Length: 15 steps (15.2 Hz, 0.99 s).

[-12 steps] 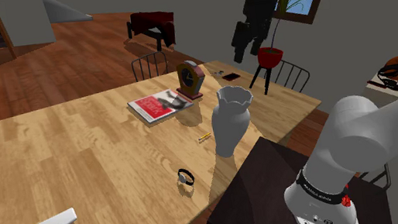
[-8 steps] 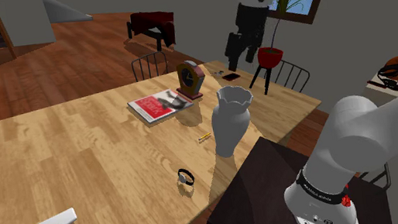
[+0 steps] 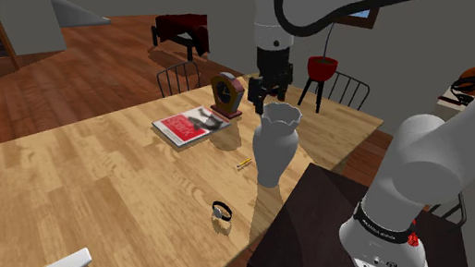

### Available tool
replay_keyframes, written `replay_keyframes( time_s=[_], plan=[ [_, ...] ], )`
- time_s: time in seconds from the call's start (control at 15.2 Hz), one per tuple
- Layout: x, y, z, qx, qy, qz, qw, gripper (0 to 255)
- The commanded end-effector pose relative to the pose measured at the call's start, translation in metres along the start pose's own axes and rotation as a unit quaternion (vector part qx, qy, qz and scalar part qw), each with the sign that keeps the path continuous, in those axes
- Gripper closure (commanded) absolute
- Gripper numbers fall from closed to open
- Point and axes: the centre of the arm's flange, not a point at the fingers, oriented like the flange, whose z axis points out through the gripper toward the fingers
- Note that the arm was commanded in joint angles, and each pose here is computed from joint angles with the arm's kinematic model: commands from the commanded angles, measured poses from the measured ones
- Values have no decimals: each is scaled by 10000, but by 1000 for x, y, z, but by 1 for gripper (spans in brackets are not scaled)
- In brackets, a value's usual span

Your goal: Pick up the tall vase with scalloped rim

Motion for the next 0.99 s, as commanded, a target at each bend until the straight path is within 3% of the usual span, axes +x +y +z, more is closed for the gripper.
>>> replay_keyframes(
  time_s=[0.0,0.4,0.46,0.92],
  plan=[
    [2,-3,13,-12,-12,10,10000,0],
    [3,-5,37,-11,-12,10,10000,0],
    [3,-6,37,-12,-12,10,10000,255],
    [4,-6,37,-11,-12,10,10000,255]
  ],
)
